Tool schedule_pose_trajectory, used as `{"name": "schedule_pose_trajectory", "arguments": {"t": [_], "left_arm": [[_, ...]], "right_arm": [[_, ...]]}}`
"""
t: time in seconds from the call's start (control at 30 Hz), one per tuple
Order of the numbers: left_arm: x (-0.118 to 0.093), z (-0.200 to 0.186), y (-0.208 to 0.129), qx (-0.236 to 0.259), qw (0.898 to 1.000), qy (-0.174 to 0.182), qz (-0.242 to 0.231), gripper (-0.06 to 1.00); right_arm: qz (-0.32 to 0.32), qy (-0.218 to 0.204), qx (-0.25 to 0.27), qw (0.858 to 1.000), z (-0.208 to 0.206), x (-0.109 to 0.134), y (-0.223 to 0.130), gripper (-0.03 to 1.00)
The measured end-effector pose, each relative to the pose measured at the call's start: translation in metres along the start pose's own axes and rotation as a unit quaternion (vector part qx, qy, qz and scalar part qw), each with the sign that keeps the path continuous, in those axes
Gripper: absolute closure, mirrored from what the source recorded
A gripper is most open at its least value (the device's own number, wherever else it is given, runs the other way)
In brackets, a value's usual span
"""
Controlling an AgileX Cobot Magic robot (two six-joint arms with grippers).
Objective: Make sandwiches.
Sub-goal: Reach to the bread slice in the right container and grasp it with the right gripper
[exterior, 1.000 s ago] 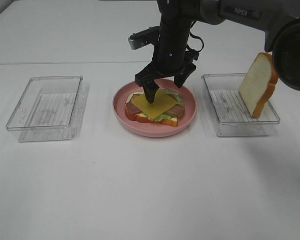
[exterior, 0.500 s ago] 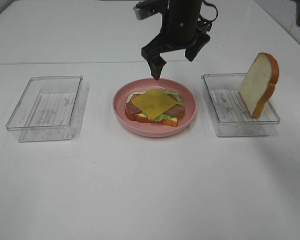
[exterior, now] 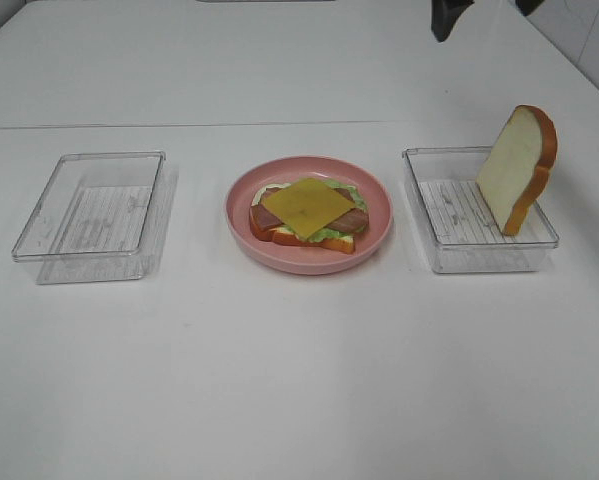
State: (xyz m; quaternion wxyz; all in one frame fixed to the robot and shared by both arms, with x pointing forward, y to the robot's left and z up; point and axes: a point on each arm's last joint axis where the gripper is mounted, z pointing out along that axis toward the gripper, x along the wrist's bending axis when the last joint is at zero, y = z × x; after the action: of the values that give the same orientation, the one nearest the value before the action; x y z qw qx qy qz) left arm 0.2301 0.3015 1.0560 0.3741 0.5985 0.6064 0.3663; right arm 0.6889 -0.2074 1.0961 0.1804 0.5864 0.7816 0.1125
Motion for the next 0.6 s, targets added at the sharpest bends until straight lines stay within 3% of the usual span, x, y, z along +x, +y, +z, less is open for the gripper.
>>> {"name": "schedule_pose_trajectory", "arguments": {"t": [0.27,0.6], "left_arm": [[0.000,0.000,0.000,0.000,1.000,0.000,0.000,-0.04],[0.000,0.000,0.000,0.000,1.000,0.000,0.000,-0.04]], "right_arm": [[0.065,-0.010,0.025,0.998,0.011,-0.051,-0.015,-0.01],[0.103,-0.003,0.107,0.989,0.049,-0.066,-0.045,-0.01]]}}
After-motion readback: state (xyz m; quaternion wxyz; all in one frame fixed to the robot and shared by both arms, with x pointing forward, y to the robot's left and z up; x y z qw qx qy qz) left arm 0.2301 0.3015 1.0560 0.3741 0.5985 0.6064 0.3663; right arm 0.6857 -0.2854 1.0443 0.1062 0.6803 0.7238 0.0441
